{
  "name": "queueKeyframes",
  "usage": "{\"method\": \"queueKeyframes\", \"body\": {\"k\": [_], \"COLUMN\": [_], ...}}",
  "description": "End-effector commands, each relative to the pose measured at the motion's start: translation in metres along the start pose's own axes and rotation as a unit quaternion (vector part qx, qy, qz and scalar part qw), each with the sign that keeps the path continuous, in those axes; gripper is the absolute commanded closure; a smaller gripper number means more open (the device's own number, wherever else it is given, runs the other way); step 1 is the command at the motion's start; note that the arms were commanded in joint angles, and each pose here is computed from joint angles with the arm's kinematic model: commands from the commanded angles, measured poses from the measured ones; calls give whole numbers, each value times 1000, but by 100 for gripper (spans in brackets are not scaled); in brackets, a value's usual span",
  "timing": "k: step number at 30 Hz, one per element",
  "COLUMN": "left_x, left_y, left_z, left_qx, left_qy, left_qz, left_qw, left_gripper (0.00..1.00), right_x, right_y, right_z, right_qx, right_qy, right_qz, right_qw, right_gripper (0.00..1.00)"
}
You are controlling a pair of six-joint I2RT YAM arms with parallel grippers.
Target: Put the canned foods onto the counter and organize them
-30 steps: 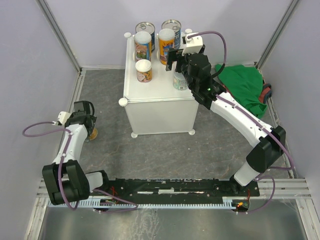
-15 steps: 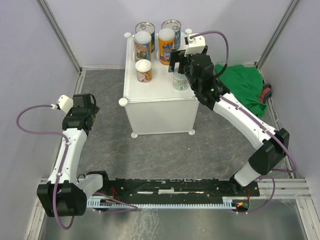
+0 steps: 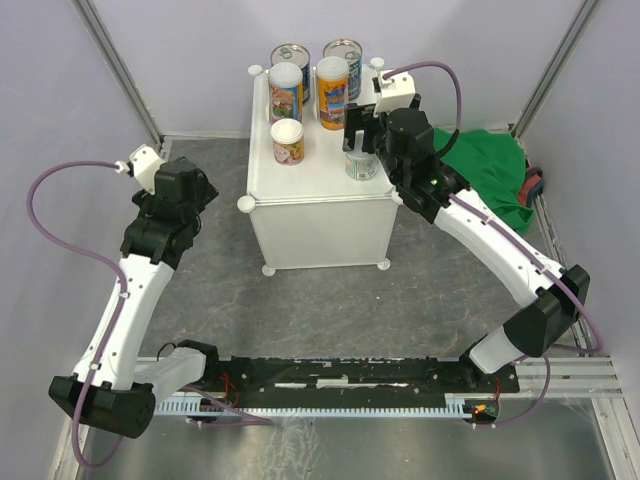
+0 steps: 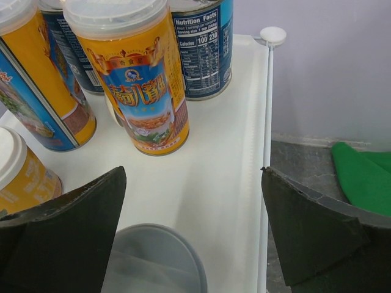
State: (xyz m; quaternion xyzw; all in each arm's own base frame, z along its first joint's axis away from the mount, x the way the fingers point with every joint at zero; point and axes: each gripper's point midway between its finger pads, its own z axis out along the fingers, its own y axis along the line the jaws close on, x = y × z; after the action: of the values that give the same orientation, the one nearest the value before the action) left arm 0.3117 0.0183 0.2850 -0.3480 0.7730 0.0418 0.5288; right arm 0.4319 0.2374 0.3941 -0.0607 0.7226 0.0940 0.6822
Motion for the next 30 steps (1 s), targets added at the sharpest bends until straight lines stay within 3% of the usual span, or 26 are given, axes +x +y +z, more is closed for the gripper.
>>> {"method": "queueKeyframes", "body": {"k": [1, 20, 30], "left_x": [-71, -125, -135], "left_y": [-21, -94, -142], "left_z": [-37, -114, -161], "left_qx": [43, 212, 357], "left_qy": [-98, -139, -121], "left_qz": [-7, 60, 73], "left_qw": [994, 965, 923], "left_gripper": [97, 97, 97], "right_x": [-36, -84, -91], "right_y": [-2, 7, 0], "right_z": [-16, -48, -76], "right_qx": [-10, -35, -41], "right_qy": [-31, -79, -82], "right_qz": [13, 28, 24], "right_qw": [999, 996, 995], "right_gripper": [1, 1, 1]}}
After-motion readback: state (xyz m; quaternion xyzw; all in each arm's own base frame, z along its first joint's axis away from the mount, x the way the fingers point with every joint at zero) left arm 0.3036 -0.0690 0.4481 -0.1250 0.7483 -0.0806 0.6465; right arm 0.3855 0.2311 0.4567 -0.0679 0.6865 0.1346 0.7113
